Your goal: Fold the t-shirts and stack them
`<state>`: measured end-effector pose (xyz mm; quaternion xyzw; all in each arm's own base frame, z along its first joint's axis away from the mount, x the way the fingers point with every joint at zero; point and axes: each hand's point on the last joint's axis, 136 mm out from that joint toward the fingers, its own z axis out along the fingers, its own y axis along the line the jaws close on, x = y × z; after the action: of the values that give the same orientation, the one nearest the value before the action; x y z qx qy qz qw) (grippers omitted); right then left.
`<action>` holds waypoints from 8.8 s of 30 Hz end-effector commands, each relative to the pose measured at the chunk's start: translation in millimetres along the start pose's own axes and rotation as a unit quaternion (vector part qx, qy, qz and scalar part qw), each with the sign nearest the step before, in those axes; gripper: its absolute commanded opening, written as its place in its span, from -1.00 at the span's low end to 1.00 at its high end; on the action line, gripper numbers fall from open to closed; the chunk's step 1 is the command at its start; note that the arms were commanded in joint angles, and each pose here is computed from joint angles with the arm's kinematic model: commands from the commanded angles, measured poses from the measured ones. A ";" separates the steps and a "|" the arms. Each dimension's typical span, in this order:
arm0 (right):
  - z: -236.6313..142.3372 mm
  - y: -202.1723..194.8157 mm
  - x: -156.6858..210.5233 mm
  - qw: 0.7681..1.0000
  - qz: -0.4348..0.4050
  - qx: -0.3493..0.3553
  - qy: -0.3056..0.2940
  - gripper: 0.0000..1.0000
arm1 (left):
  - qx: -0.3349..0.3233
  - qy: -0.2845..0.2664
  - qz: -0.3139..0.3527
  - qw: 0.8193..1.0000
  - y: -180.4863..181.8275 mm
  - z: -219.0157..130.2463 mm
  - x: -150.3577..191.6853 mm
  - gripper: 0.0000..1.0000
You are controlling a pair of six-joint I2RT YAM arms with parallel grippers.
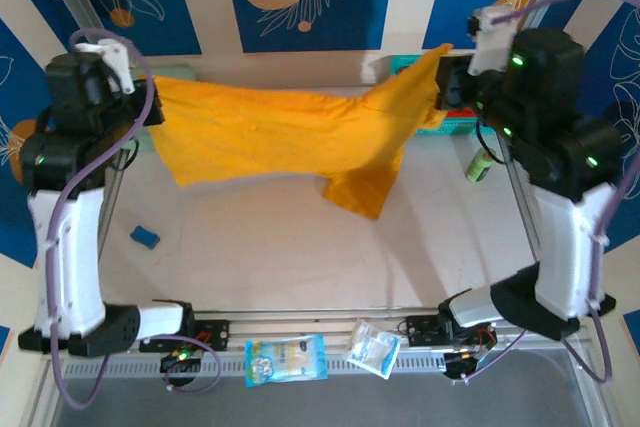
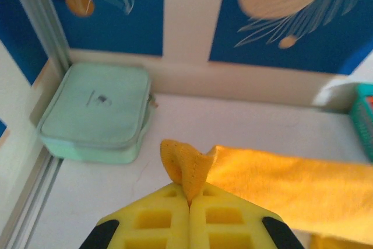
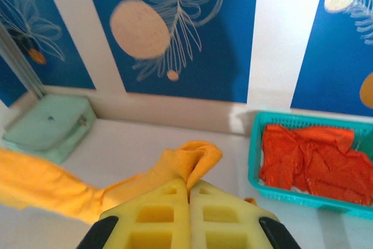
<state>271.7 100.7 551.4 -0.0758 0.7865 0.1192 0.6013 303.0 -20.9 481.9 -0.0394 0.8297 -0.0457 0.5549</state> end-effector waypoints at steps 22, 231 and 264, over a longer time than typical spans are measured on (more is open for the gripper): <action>-210.0 0.8 -47.3 0.972 0.008 -0.100 -0.213 -1.00 | -0.008 -0.243 0.019 0.970 20.2 -212.2 -39.7 -1.00; 382.2 30.5 388.5 0.871 0.011 -0.190 0.453 -0.51 | -0.319 0.218 0.031 0.922 117.4 198.0 237.5 0.99; 395.5 16.0 433.4 0.856 0.014 -0.164 0.490 -0.12 | -0.316 0.231 0.035 0.920 117.2 204.6 247.0 0.99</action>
<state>520.7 235.7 34.2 -0.2122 0.9497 0.1959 0.1210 393.4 65.0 165.8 -0.1729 0.9028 0.2404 0.3118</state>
